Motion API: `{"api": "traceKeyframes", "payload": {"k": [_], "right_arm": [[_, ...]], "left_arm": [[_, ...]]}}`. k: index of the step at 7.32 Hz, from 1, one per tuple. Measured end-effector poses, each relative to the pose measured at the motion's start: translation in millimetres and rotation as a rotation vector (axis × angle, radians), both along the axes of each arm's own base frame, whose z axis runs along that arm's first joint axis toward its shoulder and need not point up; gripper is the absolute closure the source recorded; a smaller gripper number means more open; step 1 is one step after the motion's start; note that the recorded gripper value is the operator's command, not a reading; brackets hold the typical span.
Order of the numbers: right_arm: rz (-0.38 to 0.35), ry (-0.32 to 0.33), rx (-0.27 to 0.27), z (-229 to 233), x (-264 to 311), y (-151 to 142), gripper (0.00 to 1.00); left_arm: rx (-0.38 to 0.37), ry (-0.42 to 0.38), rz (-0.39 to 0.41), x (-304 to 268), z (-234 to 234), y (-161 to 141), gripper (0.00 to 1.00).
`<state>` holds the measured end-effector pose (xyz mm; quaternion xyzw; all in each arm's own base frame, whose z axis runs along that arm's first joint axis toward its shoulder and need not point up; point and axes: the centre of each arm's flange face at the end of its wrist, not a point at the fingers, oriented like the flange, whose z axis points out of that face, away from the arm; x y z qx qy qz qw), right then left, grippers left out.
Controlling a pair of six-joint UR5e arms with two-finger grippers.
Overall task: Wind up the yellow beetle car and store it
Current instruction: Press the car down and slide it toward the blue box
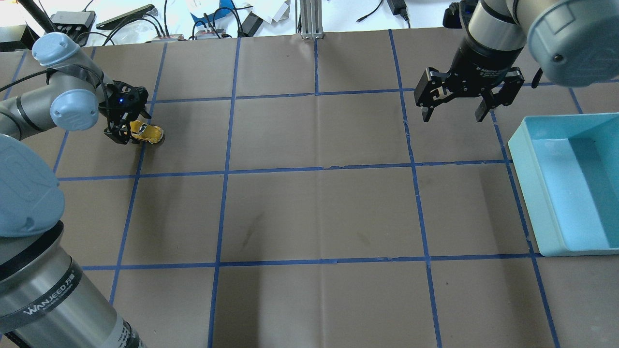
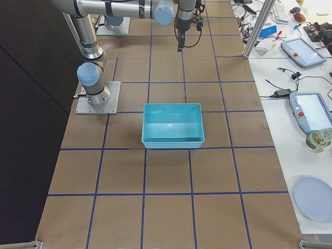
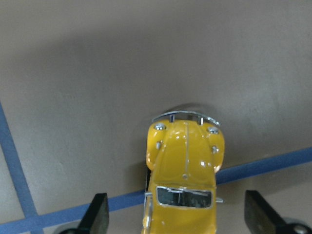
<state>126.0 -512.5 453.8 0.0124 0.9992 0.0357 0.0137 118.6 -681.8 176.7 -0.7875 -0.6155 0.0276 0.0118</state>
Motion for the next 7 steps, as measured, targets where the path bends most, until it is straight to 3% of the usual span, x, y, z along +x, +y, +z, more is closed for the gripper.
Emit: {"api": "traceKeyframes", "payload": {"k": [1,2,7], "right_arm": [[0.000,0.000,0.000,0.1,-0.1,0.0,0.00],[0.001,0.001,0.001,0.0,-0.3,0.0,0.00],[0.001,0.002,0.002,-0.6,-1.5,-0.3,0.00]], "left_arm": [[0.001,0.000,-0.001,-0.2,0.2,0.6,0.70],[0.000,-0.002,-0.003,-0.3,1.4,1.2,0.73],[-0.030,-0.014,0.006,-2.4,24.8,-0.1,0.77]]}}
